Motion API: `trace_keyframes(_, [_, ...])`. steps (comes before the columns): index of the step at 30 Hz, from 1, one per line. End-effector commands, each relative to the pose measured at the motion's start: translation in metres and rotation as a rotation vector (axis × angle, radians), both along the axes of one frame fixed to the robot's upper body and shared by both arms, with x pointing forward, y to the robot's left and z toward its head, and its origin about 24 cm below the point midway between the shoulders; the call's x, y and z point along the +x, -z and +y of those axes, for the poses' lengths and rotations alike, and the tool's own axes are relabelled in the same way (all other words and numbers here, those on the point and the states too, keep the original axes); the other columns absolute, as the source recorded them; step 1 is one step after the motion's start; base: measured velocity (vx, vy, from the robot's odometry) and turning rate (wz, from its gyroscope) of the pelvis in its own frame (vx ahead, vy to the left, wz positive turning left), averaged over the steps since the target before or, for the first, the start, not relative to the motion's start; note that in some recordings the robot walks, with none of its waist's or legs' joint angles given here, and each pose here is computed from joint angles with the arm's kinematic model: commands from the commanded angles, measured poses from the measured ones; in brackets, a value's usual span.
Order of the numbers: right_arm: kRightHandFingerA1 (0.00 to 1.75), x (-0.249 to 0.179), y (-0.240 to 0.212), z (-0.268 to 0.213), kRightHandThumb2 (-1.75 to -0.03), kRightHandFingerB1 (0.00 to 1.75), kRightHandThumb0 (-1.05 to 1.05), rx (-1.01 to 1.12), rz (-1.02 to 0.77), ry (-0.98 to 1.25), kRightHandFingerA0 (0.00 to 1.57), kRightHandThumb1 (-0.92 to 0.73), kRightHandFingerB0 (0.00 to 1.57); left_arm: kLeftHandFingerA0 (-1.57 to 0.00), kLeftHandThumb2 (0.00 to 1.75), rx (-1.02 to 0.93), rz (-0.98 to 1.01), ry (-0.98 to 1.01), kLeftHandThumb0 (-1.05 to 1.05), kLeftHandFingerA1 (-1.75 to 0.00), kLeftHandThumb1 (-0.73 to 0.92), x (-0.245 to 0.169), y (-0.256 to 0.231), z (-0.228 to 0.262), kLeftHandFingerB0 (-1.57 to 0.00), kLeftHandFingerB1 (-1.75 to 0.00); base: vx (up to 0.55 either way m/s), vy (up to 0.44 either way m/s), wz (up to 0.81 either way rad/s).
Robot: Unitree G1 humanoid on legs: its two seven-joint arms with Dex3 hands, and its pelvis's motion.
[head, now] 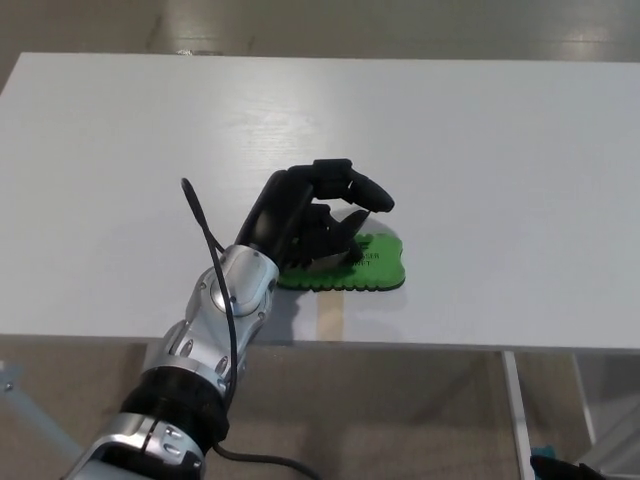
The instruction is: Use the left hand to press on the green eraser and wipe the desk from center to the left and then back to center.
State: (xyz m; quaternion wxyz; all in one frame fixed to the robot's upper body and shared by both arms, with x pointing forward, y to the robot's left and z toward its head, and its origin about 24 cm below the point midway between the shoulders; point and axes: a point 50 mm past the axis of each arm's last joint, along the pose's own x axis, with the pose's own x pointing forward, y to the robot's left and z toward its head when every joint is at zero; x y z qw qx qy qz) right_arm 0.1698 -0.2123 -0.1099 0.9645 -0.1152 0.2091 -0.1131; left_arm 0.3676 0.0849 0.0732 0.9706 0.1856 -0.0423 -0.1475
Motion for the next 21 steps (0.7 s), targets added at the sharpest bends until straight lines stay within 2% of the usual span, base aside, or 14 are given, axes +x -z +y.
trace_keyframes(1, [0.5,0.0,-0.001,0.001,-0.56,0.48,-0.31,0.008,-0.008,-0.01,0.74,-0.59,0.66,-0.92,0.65,-0.003,0.011,0.009,-0.16,-1.11,0.86,-0.002,0.006,-0.006,-0.82,-0.95,0.0,0.0,0.0])
trace_keyframes(14, [0.5,0.003,-0.002,0.002,-0.56,0.49,-0.31,0.007,-0.017,-0.018,0.74,-0.59,0.67,-0.92,0.68,-0.019,0.17,0.014,-0.16,-1.11,0.86,-0.027,0.053,-0.012,-0.82,-0.96,0.0,0.0,0.0])
trace_keyframes(21, [0.51,0.006,-0.003,0.002,-0.57,0.49,-0.31,0.004,-0.023,-0.016,0.75,-0.59,0.66,-0.9,0.7,-0.042,0.21,-0.005,-0.15,-1.14,0.88,-0.03,0.061,-0.005,-0.81,-0.99,0.0,0.0,0.0])
